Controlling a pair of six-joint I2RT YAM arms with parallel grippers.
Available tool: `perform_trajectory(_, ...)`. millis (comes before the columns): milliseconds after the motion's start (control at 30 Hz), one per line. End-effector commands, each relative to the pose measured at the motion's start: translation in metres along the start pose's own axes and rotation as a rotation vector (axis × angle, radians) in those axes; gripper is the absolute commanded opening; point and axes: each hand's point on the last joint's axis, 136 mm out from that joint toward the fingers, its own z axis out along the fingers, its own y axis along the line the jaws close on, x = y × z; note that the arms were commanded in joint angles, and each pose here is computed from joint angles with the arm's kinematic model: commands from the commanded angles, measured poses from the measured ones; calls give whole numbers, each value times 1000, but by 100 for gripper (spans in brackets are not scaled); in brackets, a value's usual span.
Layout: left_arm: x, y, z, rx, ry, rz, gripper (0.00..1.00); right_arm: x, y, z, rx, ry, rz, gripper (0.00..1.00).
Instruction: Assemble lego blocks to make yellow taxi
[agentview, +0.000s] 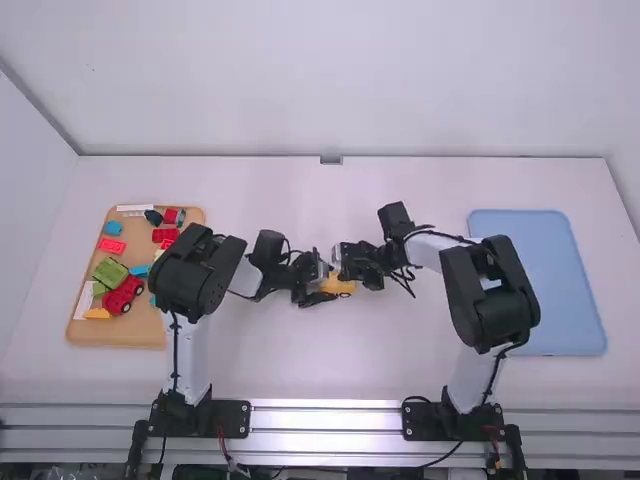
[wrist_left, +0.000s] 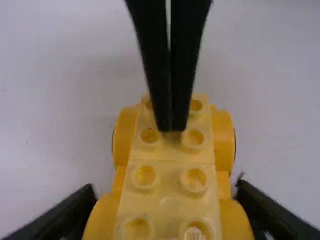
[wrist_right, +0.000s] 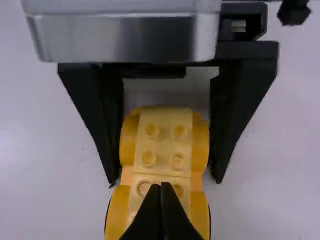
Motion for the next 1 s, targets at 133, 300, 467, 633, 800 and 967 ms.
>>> perform_trajectory(133, 21, 0, 3, -50, 63, -108, 91, -46, -35, -68, 126, -166, -32, 56)
perform_trajectory(300, 13, 5, -7, -62, 69, -125, 97, -55, -38, -83, 164, -174, -36, 94)
perform_trajectory(467, -10, 6, -32, -63, 97, -116, 99, -59, -39, -85, 168, -185, 11, 99)
perform_trajectory(633, -40, 15, -72, -147, 162, -88, 99, -66, -44, -88, 177, -226, 25, 98)
perform_trajectory(800, -80, 58, -145, -490, 112, -442, 99, -84, -42, -89, 157, -304, -3, 99)
perform_trajectory(967, -115, 68, -245, -846, -61, -773, 99, -98, -36, -75, 131, -303, -71, 99)
